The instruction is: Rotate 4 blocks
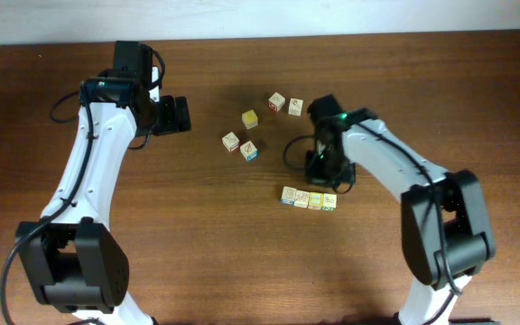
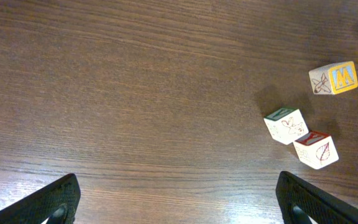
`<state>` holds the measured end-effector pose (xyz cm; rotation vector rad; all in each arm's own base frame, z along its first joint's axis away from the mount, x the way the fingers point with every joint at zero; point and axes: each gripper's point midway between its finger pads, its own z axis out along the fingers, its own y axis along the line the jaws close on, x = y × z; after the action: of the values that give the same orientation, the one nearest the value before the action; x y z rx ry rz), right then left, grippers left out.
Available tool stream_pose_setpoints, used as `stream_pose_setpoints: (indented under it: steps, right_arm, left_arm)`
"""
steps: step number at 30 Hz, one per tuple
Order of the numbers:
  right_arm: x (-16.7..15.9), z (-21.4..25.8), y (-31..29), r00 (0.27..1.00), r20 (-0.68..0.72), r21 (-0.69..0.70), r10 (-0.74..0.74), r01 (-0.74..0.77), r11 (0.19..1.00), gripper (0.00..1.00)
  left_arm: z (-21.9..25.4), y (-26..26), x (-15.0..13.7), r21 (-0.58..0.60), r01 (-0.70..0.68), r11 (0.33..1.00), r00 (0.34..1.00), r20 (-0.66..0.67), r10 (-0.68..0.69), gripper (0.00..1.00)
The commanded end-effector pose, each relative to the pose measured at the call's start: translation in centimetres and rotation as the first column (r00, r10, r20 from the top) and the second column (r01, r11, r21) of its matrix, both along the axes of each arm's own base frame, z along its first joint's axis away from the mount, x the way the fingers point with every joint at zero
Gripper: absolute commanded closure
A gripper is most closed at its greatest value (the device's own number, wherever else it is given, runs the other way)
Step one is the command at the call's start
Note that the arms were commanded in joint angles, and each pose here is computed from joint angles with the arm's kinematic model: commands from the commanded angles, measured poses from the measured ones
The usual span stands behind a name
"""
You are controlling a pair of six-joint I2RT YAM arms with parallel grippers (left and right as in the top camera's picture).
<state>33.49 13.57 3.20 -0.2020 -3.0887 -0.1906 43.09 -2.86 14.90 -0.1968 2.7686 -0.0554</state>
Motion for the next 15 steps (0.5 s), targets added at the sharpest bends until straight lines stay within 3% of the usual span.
stream_pose_setpoints:
  steps: [1, 4, 7, 15]
  right_arm:
    - [1.8, 6.4, -4.4, 0.988, 0.107, 0.02, -0.111, 0.109, 0.994, 0.96]
    - [-0.6, 6.4, -8.7, 0.981, 0.008, -0.013, -0.196, 0.196, 0.981, 0.96]
    - [-3.2, 3.4, -8.9, 0.979, -0.083, -0.023, -0.184, 0.183, 0.983, 0.96]
    - [-4.5, -1.2, -4.8, 0.99, -0.088, 0.058, -0.114, 0.12, 0.991, 0.96]
  left_arm:
    - [0.4, 0.2, 0.5, 0.001, -0.016, 1.0, 1.0, 0.014, 0.016, 0.01]
    - [0.4, 0.2, 0.5, 0.001, -0.017, 1.0, 1.0, 0.014, 0.017, 0.01]
    - [0.4, 0.2, 0.5, 0.001, -0.016, 1.0, 1.0, 0.014, 0.016, 0.01]
    - [0.4, 0.2, 0.5, 0.001, -0.017, 1.0, 1.0, 0.014, 0.017, 0.01]
